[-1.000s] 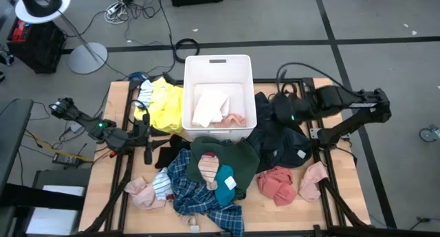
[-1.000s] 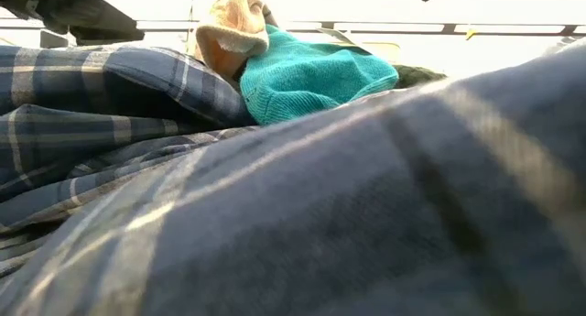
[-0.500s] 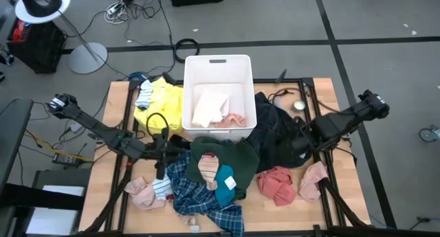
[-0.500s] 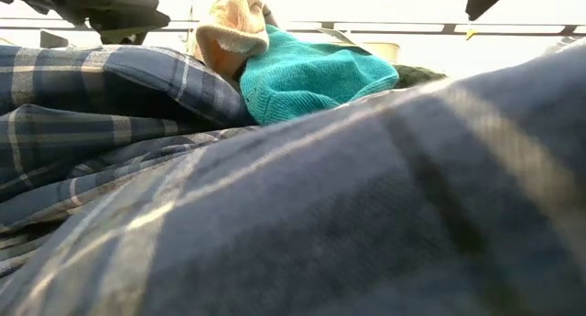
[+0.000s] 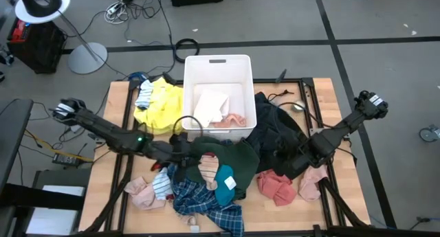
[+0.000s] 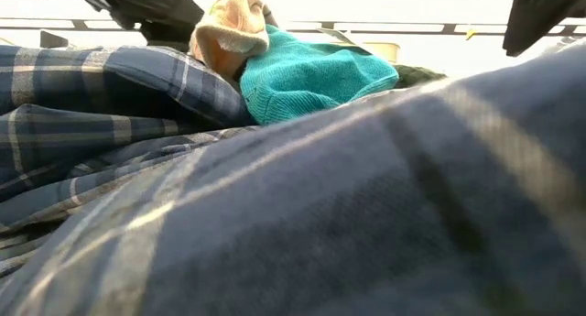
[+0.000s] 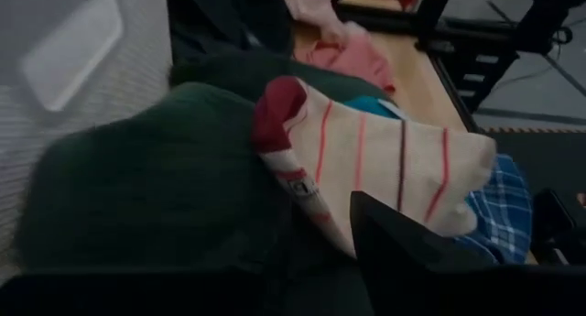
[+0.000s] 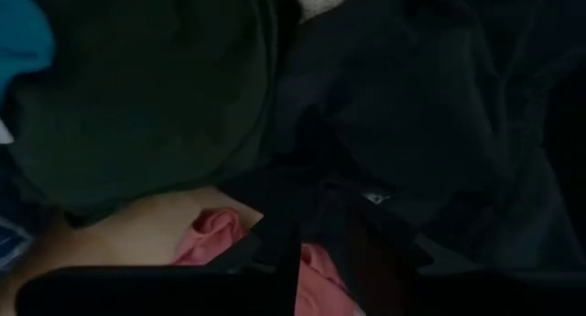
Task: Sort clothes
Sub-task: Put the light orange striped sock into the laundry bin
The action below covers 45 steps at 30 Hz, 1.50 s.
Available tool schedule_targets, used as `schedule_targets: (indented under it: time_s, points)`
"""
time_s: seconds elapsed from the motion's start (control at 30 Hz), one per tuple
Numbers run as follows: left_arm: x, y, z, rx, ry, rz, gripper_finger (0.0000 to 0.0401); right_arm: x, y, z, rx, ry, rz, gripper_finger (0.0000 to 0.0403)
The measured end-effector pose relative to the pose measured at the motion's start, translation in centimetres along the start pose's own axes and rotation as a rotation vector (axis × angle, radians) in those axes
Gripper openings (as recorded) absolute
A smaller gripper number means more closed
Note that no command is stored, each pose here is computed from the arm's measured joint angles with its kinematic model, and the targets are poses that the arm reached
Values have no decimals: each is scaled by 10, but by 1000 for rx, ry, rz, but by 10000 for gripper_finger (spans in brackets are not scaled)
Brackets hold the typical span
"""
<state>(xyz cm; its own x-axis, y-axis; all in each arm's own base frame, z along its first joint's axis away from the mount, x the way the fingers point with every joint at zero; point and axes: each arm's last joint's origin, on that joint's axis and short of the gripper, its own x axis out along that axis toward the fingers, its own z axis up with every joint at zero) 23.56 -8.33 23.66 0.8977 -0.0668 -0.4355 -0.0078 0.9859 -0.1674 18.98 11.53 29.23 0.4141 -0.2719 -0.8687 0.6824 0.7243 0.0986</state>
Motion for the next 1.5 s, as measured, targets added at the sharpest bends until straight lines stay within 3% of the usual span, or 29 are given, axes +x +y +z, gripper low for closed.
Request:
schedule_targets:
  time_s: [0.23,0.47,0.8,1.17,1.33,1.5]
  points:
    - [22,9,8,-27,31,47,114,-2,3,-3,-12,-36,23,87]
    - [22,10,28,42,-12,39,12,-3,3,-3,-14,-79,16,87]
    - [-15,-7,109,178,-122,-18,2,-3,8,-2,13,-91,59,84]
    - [-78,13,193,334,-200,223,1,16,24,-9,-26,-92,-3,83]
    - [-93,39,207,309,-165,345,1,33,35,-16,-58,-80,-57,83]
    - [-93,72,203,264,-78,467,2,46,45,-20,-66,-78,-71,82]
